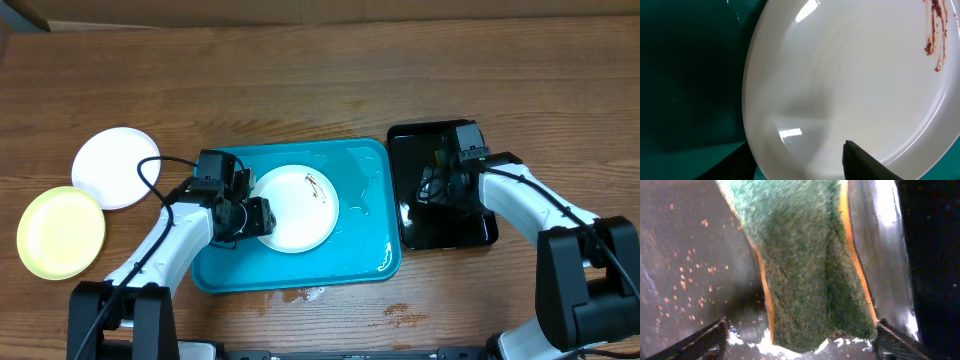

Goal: Clean dirty plates on tray and stack at the side
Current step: 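Rinse the sponge in the black tray water with the right gripper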

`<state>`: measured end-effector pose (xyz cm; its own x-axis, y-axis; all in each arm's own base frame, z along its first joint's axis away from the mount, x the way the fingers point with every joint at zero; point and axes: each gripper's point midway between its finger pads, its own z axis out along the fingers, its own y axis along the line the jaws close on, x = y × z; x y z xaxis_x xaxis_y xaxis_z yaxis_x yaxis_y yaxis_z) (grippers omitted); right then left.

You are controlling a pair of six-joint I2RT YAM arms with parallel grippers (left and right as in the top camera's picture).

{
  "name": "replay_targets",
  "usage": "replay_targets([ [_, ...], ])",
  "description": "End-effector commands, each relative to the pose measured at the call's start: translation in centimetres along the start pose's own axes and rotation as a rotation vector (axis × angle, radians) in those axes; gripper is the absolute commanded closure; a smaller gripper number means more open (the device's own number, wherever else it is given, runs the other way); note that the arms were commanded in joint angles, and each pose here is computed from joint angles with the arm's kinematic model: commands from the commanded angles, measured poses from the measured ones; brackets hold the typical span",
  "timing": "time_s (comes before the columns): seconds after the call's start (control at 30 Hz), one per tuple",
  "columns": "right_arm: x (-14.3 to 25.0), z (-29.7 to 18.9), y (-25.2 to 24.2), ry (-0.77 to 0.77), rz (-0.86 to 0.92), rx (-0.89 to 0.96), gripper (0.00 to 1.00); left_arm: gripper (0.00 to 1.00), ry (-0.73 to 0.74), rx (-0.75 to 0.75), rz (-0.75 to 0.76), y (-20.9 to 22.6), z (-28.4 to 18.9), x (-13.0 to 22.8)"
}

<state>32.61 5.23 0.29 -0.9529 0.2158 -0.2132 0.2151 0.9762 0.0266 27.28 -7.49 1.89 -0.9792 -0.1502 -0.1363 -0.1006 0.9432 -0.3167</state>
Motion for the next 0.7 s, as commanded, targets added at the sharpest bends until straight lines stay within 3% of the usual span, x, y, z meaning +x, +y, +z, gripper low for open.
replay_targets([
  [0.0, -1.2, 0.0, 0.4, -0.05, 0.001, -0.019, 0.13, 0.44, 0.013, 0.025, -0.009, -0.4, 0.2, 0.4],
  [0.17, -3.0, -0.2, -0.4, -0.135, 0.01, 0.036, 0.19, 0.45, 0.009, 0.026, -0.008, -0.4, 0.2, 0.3],
  [0.4, -2.4, 0.1, -0.3, -0.106, 0.007, 0.028, 0.36, 0.45, 0.008, 0.026, -0.008, -0.4, 0.2, 0.2],
  [0.67, -0.4, 0.2, 1.7, -0.007, 0.0, -0.092, 0.42, 0.45, -0.006, 0.029, -0.004, -0.5, 0.2, -0.1],
])
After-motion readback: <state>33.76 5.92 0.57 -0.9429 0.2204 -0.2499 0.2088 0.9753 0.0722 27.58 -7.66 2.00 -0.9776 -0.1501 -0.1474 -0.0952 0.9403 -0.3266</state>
